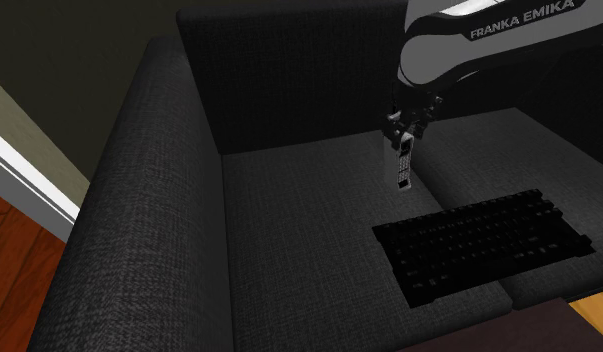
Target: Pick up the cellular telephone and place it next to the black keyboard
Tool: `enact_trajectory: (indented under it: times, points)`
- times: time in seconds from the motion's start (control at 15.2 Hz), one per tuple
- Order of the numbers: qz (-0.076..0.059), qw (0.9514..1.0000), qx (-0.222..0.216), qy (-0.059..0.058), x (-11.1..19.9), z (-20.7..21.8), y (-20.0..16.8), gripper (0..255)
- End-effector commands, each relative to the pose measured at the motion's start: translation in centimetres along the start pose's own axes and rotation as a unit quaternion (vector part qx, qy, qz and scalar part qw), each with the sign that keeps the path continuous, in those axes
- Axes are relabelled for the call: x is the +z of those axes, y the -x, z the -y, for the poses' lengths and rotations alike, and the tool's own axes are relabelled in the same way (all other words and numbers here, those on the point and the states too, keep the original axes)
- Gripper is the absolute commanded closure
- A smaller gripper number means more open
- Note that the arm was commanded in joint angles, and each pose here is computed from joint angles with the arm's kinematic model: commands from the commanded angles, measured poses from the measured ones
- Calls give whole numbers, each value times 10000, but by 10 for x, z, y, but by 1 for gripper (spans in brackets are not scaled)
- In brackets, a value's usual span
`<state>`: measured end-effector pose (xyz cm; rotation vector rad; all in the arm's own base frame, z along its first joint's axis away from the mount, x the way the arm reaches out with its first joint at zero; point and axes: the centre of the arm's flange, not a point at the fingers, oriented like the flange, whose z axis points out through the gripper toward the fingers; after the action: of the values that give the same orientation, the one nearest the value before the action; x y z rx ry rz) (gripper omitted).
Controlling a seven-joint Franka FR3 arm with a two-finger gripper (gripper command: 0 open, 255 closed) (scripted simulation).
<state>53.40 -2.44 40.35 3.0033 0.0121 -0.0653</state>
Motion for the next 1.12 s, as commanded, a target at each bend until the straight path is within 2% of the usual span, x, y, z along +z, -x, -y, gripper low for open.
enact_trajectory:
  times: [0.0,0.26,0.53,1.06]
  points:
    - [-2,10000,0,0,0,0,0,0]
    - [-2,10000,0,0,0,0,0,0]
    - [-2,10000,0,0,-50,0,0,0]
    - [-2,10000,0,0,-50,0,0,0]
